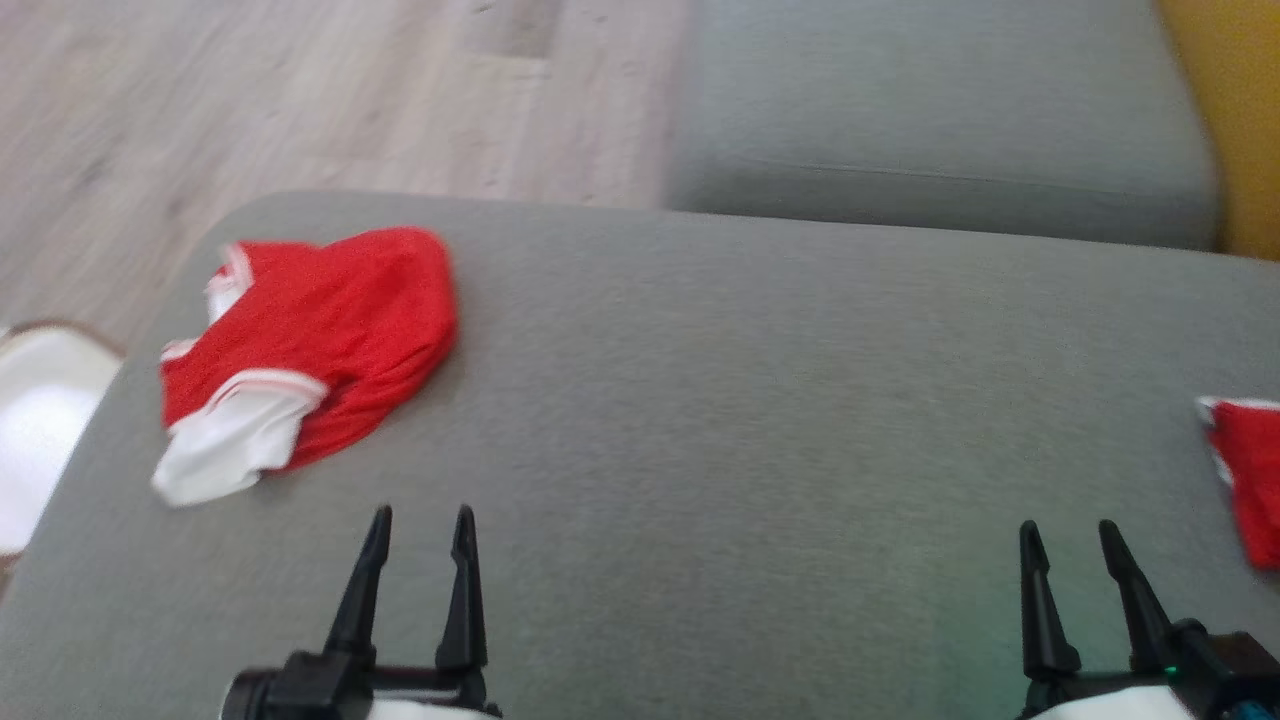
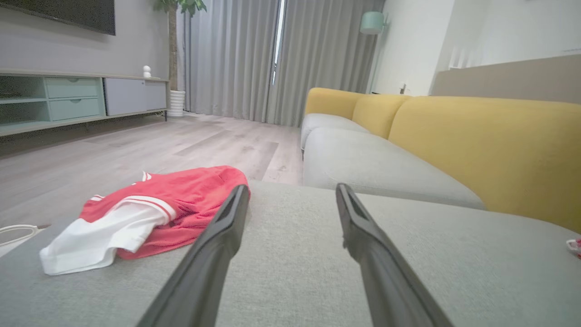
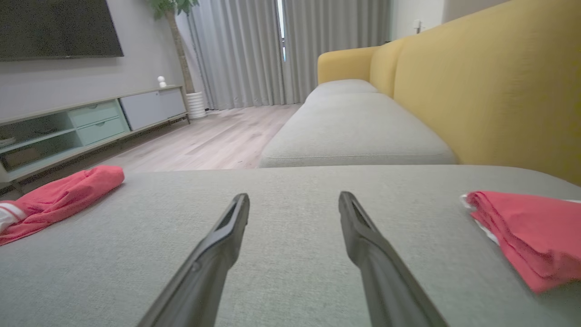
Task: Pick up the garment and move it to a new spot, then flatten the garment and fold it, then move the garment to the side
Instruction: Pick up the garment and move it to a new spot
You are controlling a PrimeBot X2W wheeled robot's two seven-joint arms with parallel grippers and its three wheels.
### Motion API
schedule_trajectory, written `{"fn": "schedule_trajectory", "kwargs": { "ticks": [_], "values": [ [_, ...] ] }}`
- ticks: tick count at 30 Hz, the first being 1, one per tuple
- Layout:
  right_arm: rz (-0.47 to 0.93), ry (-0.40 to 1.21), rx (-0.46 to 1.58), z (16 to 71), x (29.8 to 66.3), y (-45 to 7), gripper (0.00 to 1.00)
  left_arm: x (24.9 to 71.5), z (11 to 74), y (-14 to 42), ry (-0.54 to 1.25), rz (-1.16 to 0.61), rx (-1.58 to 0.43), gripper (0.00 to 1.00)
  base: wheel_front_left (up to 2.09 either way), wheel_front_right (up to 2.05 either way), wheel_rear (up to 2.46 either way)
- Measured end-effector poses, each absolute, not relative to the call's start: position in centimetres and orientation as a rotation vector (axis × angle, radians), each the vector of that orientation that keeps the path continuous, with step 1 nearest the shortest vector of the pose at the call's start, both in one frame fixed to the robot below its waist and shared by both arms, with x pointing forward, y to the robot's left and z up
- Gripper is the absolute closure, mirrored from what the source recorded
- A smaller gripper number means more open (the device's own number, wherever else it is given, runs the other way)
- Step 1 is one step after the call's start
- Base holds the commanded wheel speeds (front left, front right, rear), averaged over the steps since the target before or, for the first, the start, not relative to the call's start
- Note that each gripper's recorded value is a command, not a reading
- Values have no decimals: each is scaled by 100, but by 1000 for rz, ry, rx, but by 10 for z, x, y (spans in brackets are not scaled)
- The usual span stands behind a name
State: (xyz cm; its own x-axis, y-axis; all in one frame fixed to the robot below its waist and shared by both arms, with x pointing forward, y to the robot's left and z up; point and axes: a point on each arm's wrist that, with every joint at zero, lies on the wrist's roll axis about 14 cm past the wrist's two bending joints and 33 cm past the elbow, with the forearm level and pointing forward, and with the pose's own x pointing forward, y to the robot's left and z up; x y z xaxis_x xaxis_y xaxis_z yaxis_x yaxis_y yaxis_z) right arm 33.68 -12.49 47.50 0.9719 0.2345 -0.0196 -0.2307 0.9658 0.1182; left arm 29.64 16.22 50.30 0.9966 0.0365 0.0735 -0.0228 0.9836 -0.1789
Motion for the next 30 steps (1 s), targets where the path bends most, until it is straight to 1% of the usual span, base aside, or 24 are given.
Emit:
{"fn": "schedule_trajectory", "kwargs": {
  "ticks": [3, 4, 5, 8, 11, 14, 18, 22, 25, 28, 30],
  "values": [
    [326, 40, 115, 475, 349, -96, 0, 292, 511, 187, -106, 123, -180, 0, 0, 0, 0],
    [326, 40, 115, 475, 349, -96, 0, 292, 511, 187, -106, 123, -180, 0, 0, 0, 0],
    [355, 39, 117, 476, 352, -86, 0, 289, 511, 195, -109, 153, -184, 0, 0, 0, 0],
    [440, 22, 123, 483, 367, -56, 0, 280, 513, 216, -118, 235, -183, 0, 0, 0, 0],
    [523, -4, 134, 492, 382, -25, 0, 266, 512, 242, -117, 339, -172, 0, 0, 0, 0],
    [597, 5, 140, 488, 388, 0, 0, 252, 510, 268, -111, 451, -172, 0, 0, 0, 0],
    [636, 41, 131, 474, 396, 10, 0, 244, 506, 285, -90, 527, -158, 0, 0, 0, 0],
    [650, 63, 119, 463, 402, 11, 0, 242, 503, 295, -68, 555, -132, 0, 0, 0, 0],
    [661, 74, 87, 452, 410, 6, 0, 261, 522, 312, -113, 566, -76, 0, 0, 0, 0],
    [664, 73, 62, 442, 428, -1, 0, 305, 550, 331, -183, 540, -16, 0, 0, 0, 0],
    [664, 61, 47, 438, 443, -5, 0, 339, 548, 340, -168, 512, -1, 0, 0, 0, 0]
  ]
}}
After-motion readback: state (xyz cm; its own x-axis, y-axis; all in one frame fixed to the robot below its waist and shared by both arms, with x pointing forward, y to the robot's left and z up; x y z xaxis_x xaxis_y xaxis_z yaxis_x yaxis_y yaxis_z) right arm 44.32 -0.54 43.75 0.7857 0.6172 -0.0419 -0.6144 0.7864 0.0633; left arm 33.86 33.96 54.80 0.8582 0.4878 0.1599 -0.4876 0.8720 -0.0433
